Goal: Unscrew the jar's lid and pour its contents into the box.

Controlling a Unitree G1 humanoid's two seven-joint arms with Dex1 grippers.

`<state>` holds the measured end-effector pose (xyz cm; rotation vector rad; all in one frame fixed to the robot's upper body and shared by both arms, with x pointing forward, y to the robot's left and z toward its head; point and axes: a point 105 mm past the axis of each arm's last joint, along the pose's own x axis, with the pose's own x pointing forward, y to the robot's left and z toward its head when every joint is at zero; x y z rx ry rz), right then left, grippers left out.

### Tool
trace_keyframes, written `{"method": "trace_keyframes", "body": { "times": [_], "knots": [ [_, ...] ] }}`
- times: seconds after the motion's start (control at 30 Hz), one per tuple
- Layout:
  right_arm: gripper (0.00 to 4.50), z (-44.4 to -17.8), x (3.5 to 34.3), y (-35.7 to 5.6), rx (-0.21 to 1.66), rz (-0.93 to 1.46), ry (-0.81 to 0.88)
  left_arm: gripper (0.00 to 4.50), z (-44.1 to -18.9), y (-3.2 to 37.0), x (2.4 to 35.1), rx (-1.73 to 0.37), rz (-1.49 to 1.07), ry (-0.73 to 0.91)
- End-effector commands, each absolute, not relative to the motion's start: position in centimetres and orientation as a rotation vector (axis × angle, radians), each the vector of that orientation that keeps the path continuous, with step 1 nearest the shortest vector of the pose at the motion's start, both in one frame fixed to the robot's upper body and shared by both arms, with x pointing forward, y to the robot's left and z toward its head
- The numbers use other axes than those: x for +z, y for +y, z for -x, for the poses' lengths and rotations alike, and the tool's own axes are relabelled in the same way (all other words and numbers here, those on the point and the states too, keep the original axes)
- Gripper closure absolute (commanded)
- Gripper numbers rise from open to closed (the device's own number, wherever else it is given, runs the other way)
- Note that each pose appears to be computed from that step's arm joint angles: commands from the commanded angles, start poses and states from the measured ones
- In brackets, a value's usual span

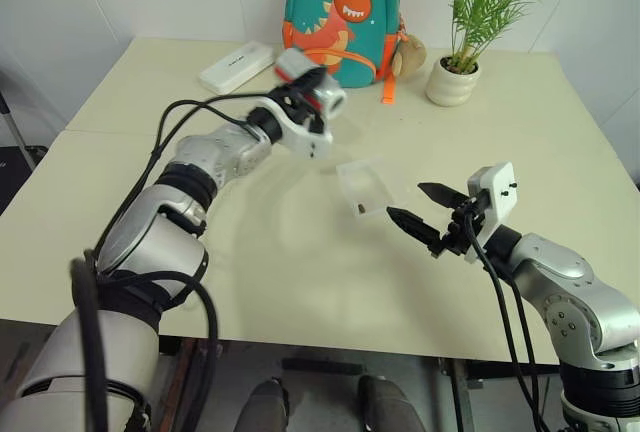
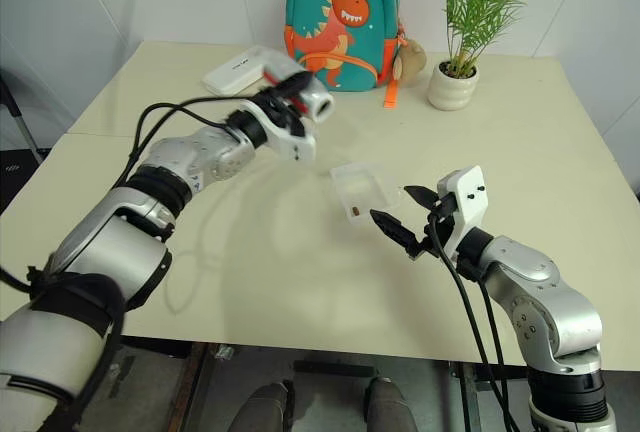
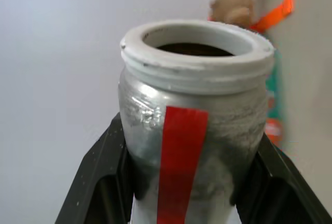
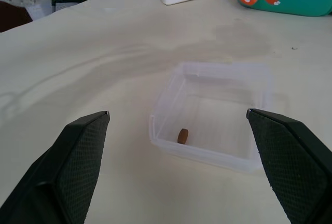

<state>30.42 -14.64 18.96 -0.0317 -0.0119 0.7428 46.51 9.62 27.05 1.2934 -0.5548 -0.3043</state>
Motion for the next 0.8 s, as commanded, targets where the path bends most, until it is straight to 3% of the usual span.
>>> {"method": "trace_keyframes", "body": {
  "times": [0.03, 0.23, 0.37, 0.5, 0.7, 0.8],
  "knots": [
    [0.04, -30.3, 20.2, -15.1, 0.749, 0.103, -0.063, 2.53, -47.2, 13.5, 26.9, -0.400, -0.763, -0.304],
    [0.04, -30.8, 19.7, -15.7, 0.740, 0.218, -0.071, 2.53, -47.5, 21.1, 24.3, -0.254, -0.195, -0.085],
    [0.04, -30.8, 19.0, -15.7, 0.754, 0.252, -0.054, 2.53, -46.4, 25.6, 22.5, -0.136, 0.023, -0.100],
    [0.04, -30.7, 18.3, -15.6, 0.768, 0.271, -0.039, 2.53, -45.0, 29.0, 20.0, -0.053, 0.112, -0.104],
    [0.04, -30.9, 17.9, -15.6, 0.778, 0.283, -0.033, 2.53, -43.3, 30.3, 16.4, -0.058, 0.230, -0.099],
    [0.00, -30.9, 17.9, -15.5, 0.785, 0.288, -0.032, 1.55, -42.8, 30.8, 16.0, -0.052, 0.226, -0.103]
  ]
}}
